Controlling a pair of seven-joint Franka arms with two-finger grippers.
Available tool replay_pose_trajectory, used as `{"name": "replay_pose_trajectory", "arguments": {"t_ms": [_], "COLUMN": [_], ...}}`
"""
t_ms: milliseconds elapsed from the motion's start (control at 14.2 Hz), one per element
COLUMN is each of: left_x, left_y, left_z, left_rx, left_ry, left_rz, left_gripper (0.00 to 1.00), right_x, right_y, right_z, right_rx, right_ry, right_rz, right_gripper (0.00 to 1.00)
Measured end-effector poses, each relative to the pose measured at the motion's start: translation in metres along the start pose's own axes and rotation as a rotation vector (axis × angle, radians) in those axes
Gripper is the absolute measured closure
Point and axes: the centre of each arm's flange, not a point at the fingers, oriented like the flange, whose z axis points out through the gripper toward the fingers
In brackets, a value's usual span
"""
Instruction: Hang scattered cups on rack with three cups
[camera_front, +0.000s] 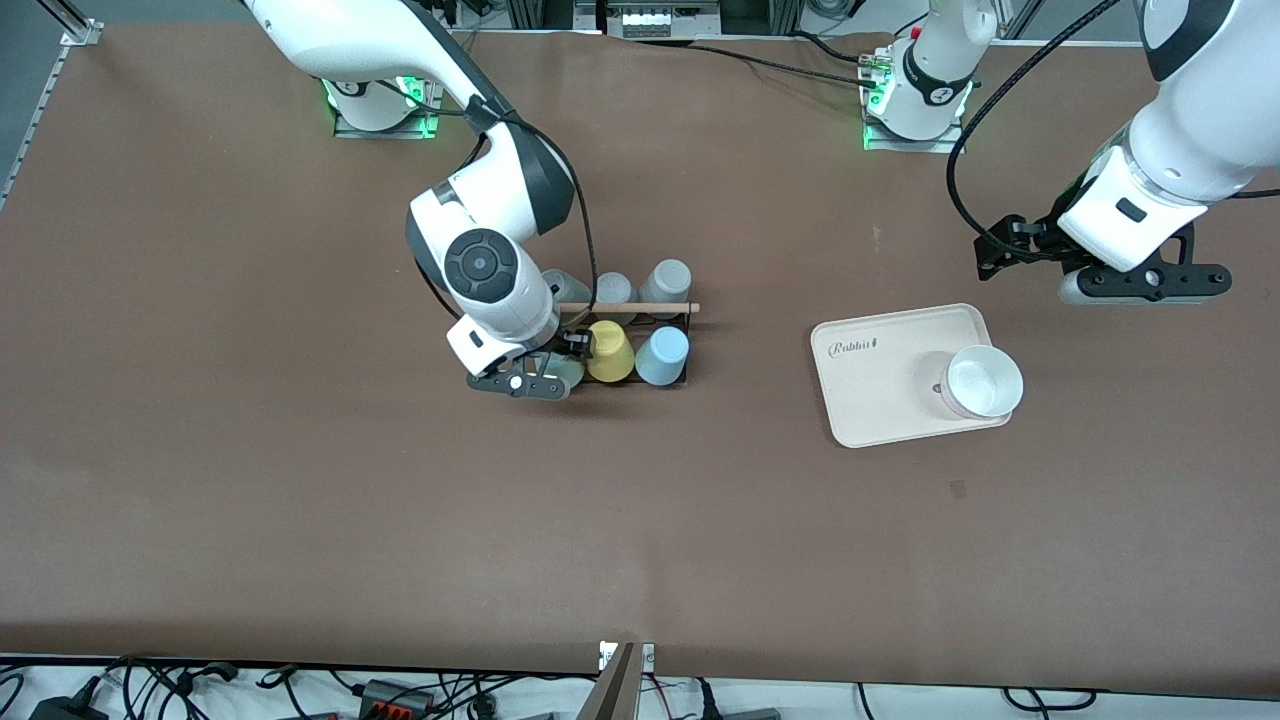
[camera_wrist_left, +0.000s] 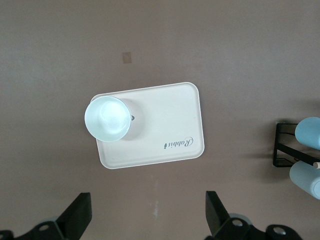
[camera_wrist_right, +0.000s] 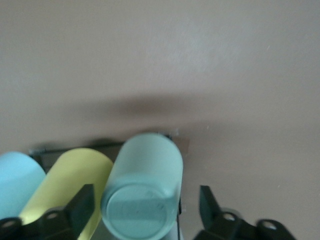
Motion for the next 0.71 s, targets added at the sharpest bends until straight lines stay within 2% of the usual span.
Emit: {"name": "replay_pose_trajectory", "arguments": {"t_ms": [141, 282, 424, 565, 706], "left_x": [-0.001, -0.001, -0.001, -0.001, -0.001], "left_y": [0.0, 0.001, 0.002, 0.002, 0.003], "left_z": [-0.001, -0.002, -0.003, -0.003, -0.003], "left_rx": [0.0, -0.001, -0.001, -0.002, -0.002], "left_ry": [0.004, 0.007, 0.009, 0.01, 0.01], "left_rz": [0.0, 0.001, 0.003, 0.004, 0.005], "left_gripper": [0.0, 0.0, 0.0, 0.0, 0.0], "right_x": [0.018, 0.038, 0.064, 0.089, 0.1], "right_y": [0.012, 0.041, 0.089, 0.15, 0.198], "right_z": [-0.036, -0.081, -0.126, -0.167, -0.192], "right_rx": [0.03, 0.021, 0.005, 0.011, 0.01], "right_ry": [0.05, 0.071, 0.075, 0.105, 0.115], "right_rz": [0.011, 0.055, 0.097, 0.108, 0.116], "right_gripper": [0.0, 0.0, 0.0, 0.0, 0.0]}}
